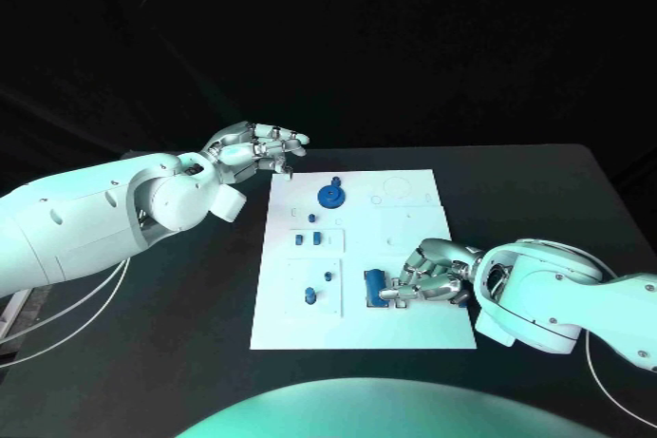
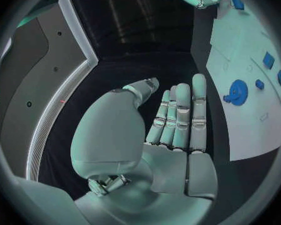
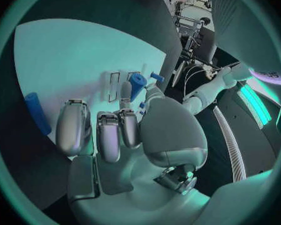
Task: Assemble the parts on the task board
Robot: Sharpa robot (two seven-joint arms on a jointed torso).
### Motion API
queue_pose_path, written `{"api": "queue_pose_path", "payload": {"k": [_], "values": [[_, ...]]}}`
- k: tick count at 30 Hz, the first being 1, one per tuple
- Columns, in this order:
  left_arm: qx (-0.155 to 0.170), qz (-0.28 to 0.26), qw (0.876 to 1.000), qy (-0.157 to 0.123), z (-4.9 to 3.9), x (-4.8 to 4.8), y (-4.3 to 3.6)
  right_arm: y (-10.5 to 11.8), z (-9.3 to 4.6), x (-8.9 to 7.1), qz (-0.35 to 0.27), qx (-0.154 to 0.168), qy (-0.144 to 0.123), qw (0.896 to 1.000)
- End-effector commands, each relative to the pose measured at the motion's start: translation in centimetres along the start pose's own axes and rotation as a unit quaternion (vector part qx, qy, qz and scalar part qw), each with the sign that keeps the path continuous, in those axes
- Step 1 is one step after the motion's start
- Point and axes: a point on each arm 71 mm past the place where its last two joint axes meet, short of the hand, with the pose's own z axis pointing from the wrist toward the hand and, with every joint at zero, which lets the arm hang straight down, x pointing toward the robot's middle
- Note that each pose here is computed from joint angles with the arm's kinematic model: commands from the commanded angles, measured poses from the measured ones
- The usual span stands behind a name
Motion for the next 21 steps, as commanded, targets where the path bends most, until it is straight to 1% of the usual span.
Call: {"api": "queue_pose_path", "payload": {"k": [1,7,21], "values": [[0.003,-0.007,1.0,0.01,0.02,0.22,-0.08,0.2,-0.1,0.3,-0.017,-0.017,0.024,0.999],[0.002,-0.007,1.0,0.011,0.0,0.19,-0.07,0.2,-0.1,0.3,-0.023,-0.017,0.026,0.999],[-0.001,-0.007,1.0,0.011,-0.16,0.11,-0.06,0.2,0.9,-0.1,-0.02,-0.003,0.006,1.0]]}}
